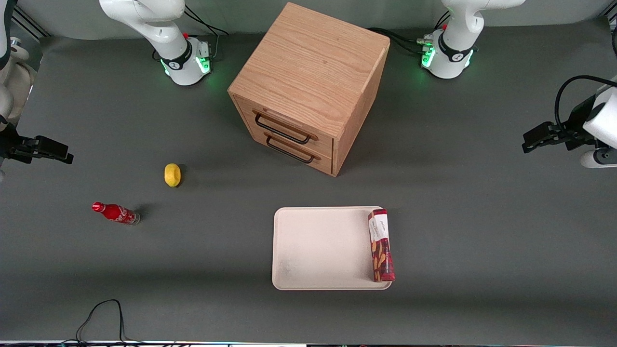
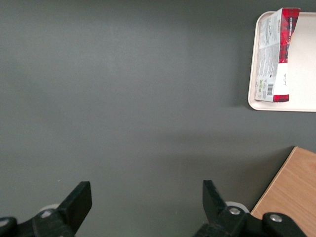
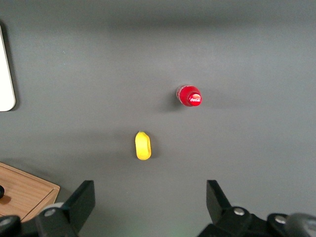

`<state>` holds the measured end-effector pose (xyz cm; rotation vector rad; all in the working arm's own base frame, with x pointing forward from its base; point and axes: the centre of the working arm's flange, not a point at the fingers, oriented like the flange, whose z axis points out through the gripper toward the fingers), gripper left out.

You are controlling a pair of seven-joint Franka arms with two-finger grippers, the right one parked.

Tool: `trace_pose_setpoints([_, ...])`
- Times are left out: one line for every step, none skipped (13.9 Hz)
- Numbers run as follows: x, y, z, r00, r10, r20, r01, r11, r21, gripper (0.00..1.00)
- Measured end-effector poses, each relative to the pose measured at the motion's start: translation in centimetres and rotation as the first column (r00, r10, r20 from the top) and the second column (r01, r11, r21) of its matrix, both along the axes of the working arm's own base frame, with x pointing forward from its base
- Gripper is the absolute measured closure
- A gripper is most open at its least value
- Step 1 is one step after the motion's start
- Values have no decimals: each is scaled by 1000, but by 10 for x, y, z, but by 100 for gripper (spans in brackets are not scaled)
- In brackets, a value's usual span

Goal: Place red cookie box on tray

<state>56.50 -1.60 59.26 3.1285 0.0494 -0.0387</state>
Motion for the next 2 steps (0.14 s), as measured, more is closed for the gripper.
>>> trace_pose_setpoints([0,0,0,1000,-15,-3,15,1000,0,0])
trace_pose_setpoints([-1,1,0,1000,-22,-5,22,1000,-1,0])
